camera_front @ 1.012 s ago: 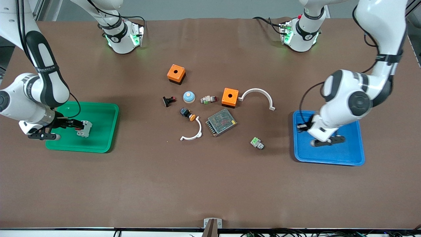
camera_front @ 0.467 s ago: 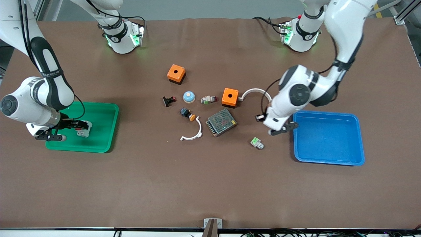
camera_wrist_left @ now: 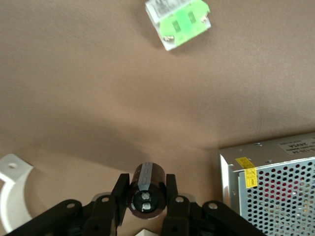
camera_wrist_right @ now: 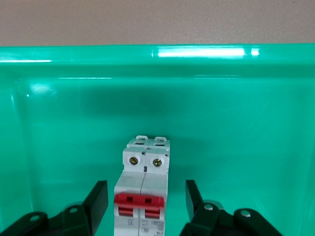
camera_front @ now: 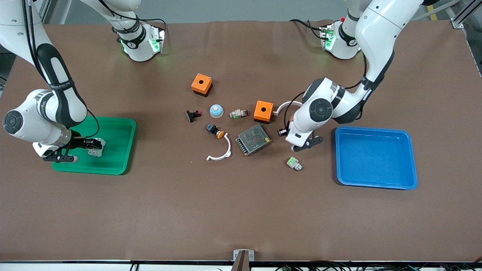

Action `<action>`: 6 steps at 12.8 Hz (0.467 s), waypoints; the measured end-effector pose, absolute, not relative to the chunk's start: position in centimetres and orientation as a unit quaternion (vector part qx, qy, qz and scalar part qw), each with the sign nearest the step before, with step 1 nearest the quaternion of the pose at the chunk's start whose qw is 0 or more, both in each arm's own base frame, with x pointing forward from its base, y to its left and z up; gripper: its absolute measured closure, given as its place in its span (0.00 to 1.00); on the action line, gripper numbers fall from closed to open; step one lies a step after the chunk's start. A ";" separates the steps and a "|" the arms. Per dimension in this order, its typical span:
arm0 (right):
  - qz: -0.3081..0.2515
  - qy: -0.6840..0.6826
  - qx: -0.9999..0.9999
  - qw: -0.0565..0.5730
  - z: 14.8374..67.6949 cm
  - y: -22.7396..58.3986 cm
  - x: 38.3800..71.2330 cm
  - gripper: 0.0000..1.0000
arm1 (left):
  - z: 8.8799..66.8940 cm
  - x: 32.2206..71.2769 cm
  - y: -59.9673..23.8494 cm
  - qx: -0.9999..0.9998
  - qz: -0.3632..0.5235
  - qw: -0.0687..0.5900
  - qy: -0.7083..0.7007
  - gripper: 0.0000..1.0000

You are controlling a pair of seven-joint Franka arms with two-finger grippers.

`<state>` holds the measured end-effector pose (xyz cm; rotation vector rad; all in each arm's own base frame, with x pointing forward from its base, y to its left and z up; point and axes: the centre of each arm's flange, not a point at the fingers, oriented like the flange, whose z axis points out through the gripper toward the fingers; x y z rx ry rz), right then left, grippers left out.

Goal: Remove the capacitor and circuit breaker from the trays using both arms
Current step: 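Carry the capacitor to the metal box while the right gripper grasps the breaker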

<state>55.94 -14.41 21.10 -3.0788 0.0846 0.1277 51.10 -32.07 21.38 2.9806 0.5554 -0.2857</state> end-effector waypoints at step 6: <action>0.046 0.029 -0.998 0.032 21.0 -14.4 55.8 0.60 | 19.5 50.4 -33.4 0.978 -0.097 0.048 0.181 0.65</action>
